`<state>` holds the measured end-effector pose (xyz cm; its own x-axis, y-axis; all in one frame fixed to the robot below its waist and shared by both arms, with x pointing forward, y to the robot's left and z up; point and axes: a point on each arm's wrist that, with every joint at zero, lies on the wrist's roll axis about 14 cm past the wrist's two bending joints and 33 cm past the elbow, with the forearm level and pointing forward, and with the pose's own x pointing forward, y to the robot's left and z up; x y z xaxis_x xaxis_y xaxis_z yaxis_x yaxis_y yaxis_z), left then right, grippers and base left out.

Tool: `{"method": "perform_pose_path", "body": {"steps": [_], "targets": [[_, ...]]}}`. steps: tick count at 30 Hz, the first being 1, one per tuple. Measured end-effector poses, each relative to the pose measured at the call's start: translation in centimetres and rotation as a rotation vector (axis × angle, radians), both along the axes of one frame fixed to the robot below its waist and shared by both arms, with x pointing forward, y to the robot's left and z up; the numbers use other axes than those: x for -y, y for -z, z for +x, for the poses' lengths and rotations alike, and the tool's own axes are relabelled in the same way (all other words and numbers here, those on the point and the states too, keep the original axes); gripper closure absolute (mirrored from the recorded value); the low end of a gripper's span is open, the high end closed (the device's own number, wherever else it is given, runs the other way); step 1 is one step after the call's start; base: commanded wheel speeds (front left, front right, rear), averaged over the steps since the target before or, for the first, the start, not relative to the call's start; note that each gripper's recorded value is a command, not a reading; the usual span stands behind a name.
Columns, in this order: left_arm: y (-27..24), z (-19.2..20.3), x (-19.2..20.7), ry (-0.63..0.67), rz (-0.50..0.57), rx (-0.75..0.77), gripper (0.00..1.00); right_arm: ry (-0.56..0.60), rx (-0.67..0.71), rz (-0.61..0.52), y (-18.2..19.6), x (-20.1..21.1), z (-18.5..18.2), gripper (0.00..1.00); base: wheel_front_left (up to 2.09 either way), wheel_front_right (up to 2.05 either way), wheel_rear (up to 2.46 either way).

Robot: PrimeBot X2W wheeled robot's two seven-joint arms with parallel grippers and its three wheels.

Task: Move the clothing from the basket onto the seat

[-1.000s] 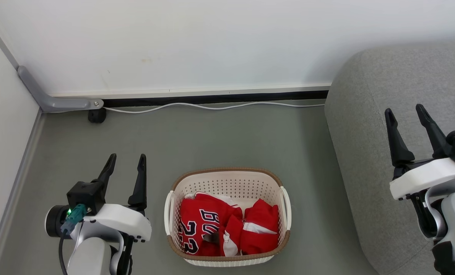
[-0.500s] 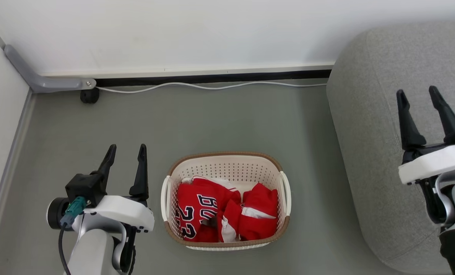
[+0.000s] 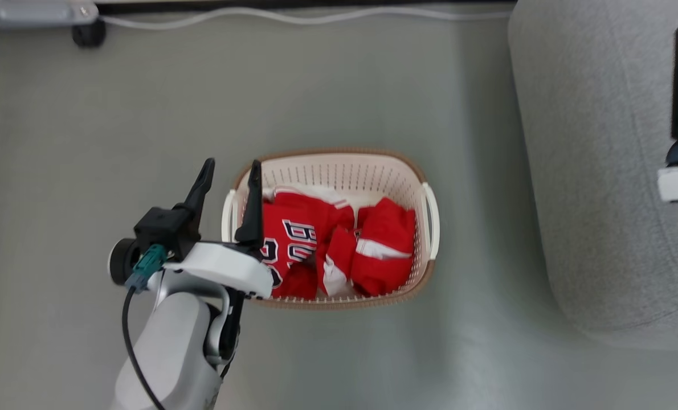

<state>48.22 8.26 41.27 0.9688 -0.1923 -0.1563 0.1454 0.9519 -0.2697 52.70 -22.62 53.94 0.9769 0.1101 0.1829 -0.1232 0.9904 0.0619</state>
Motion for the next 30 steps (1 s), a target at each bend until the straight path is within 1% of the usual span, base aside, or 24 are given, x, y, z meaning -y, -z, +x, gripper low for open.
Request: {"method": "perform_pose_path", "body": {"steps": [4, 5, 8, 16, 20, 25, 26, 30], "targets": [[2.7, 0.8, 1.7, 0.034, -0.029, -0.060, 0.00, -0.009, 0.013, 0.008, 0.7, 0.1, 1.8, 0.00, 0.00, 0.00, 0.00], [2.7, 0.8, 1.7, 0.034, -0.029, -0.060, 0.00, -0.009, 0.013, 0.008, 0.7, 0.1, 1.8, 0.00, 0.00, 0.00, 0.00], [5.2, 1.0, 3.2, 0.074, -0.049, -0.119, 0.00, -0.013, 0.020, 0.022, 1.5, 0.2, 3.1, 0.00, 0.00, 0.00, 0.00], [12.6, 1.2, 5.8, 0.130, -0.094, -0.300, 0.00, -0.026, -0.014, 0.034, 5.6, 0.1, 5.6, 0.00, 0.00, 0.00, 0.00], [16.2, 0.9, 7.2, 0.177, -0.107, -0.384, 0.00, -0.039, -0.011, 0.031, 6.8, -0.2, 6.7, 0.00, 0.00, 0.00, 0.00], [20.1, 0.0, 9.4, 0.248, -0.127, -0.483, 0.00, -0.057, 0.020, 0.033, 7.2, -0.8, 7.9, 0.00, 0.00, 0.00, 0.00], [21.5, -0.2, 10.2, 0.271, -0.135, -0.515, 0.00, -0.061, 0.032, 0.044, 7.3, -1.0, 8.2, 0.00, 0.00, 0.00, 0.00], [24.3, -1.1, 11.9, 0.325, -0.172, -0.593, 0.00, -0.061, 0.036, 0.049, 8.2, -1.1, 8.6, 0.00, 0.00, 0.00, 0.00]]}}
